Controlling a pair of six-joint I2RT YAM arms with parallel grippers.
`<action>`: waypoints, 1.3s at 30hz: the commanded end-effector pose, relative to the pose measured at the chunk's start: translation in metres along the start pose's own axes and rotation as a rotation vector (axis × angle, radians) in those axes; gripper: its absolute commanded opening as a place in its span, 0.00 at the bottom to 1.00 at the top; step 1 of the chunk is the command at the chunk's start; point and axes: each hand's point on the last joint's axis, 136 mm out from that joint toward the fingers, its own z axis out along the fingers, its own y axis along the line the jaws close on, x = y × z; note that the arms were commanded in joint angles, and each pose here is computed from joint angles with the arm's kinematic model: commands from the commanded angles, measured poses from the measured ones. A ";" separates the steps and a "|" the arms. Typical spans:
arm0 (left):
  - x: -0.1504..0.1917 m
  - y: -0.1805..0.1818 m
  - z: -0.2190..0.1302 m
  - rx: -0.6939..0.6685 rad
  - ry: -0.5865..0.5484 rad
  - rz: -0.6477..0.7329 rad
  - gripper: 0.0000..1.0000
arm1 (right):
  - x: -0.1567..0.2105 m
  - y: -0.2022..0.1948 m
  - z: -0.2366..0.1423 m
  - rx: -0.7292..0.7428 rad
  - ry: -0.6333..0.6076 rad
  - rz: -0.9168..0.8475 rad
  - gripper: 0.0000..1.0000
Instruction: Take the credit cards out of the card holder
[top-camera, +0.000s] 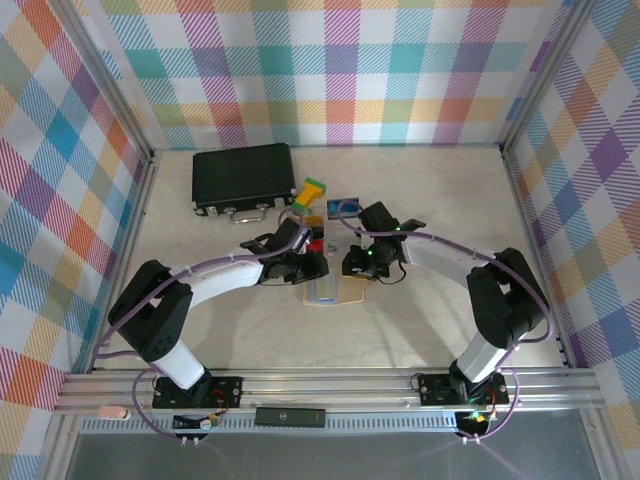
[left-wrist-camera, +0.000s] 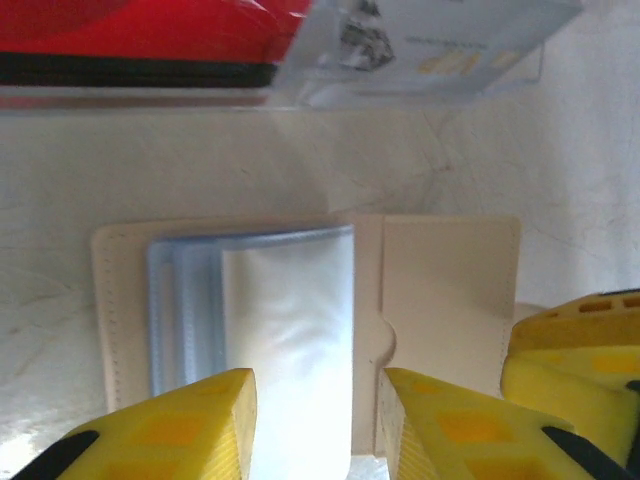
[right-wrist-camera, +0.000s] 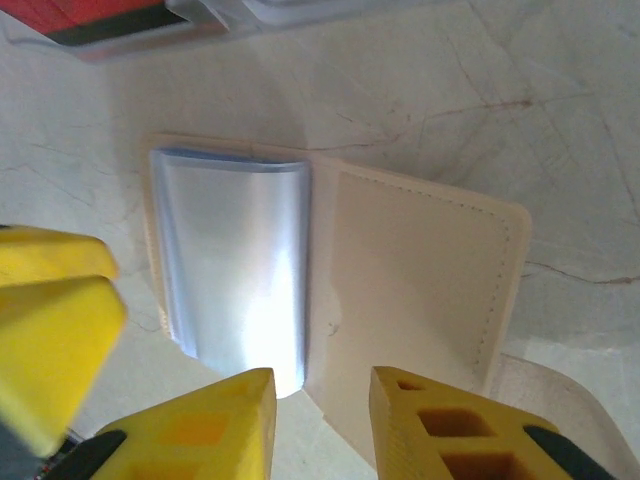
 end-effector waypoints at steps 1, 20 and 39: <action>0.007 0.014 0.002 -0.040 0.031 -0.054 0.39 | 0.002 -0.004 0.005 0.023 0.026 0.008 0.33; 0.020 0.017 0.024 -0.053 0.129 -0.076 0.39 | 0.013 -0.042 0.039 0.145 0.088 0.037 0.34; 0.037 0.004 0.032 -0.018 0.215 -0.024 0.41 | 0.014 -0.037 0.041 0.100 0.082 0.046 0.32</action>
